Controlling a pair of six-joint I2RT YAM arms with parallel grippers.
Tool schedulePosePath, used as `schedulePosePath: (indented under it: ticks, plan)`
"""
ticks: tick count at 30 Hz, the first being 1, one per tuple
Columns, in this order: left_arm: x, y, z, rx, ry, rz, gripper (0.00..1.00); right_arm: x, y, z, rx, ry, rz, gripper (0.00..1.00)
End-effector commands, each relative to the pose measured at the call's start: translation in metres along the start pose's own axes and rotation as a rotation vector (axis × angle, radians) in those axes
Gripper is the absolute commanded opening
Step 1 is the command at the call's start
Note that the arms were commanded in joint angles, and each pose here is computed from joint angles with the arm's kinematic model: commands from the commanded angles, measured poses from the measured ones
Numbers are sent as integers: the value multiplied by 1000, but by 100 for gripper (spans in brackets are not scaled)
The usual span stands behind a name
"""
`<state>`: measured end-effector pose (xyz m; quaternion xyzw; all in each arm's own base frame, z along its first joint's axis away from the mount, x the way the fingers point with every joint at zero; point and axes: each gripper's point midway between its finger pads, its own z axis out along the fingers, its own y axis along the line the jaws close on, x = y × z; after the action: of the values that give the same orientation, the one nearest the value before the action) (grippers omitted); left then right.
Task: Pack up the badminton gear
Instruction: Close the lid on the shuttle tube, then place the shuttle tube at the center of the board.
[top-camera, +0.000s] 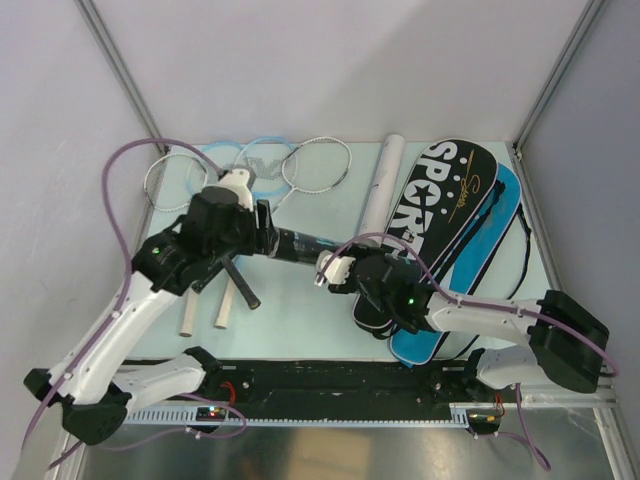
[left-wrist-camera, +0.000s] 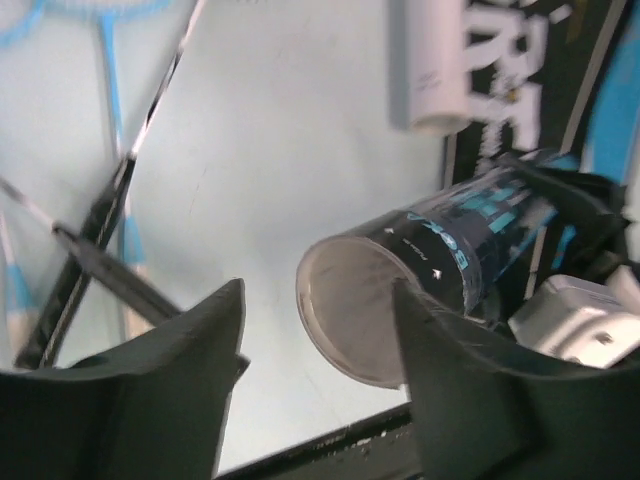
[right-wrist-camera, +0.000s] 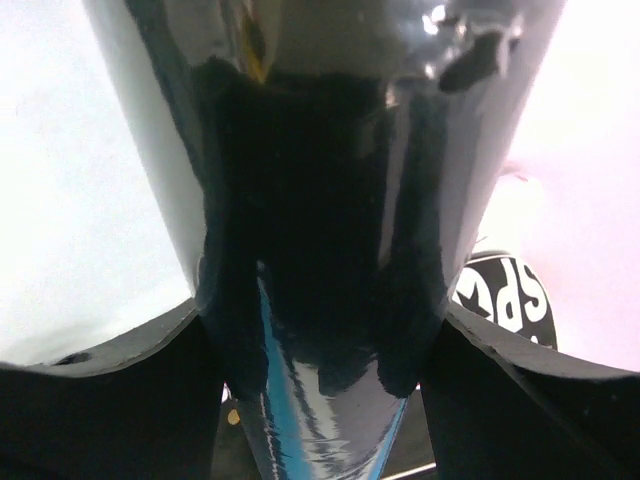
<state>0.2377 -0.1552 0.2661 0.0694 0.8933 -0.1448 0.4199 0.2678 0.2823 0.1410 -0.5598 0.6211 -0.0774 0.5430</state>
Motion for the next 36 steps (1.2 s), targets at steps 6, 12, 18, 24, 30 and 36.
schedulePosePath:
  ticks: [6, 12, 18, 24, 30, 36]
  plan:
    - [-127, -51, -112, 280, -481, 10, 98, -99, -42, -27, 17, -357, 304, 38]
    - [-136, -26, -158, 244, -642, -55, 100, -111, -59, -23, 34, -422, 535, 38]
    - [-113, 7, -152, 124, -681, -38, 100, -98, -100, 11, 68, -325, 1031, 36]
    - [-80, 35, -102, -28, -661, 26, 100, -56, -129, 72, 95, -236, 1413, 35]
    - [-49, 45, -57, -98, -567, 63, 100, -8, -153, 136, 155, -173, 1605, 37]
    - [-41, 47, -45, -120, -531, 93, 100, 37, -158, 183, 190, -4, 1648, 58]
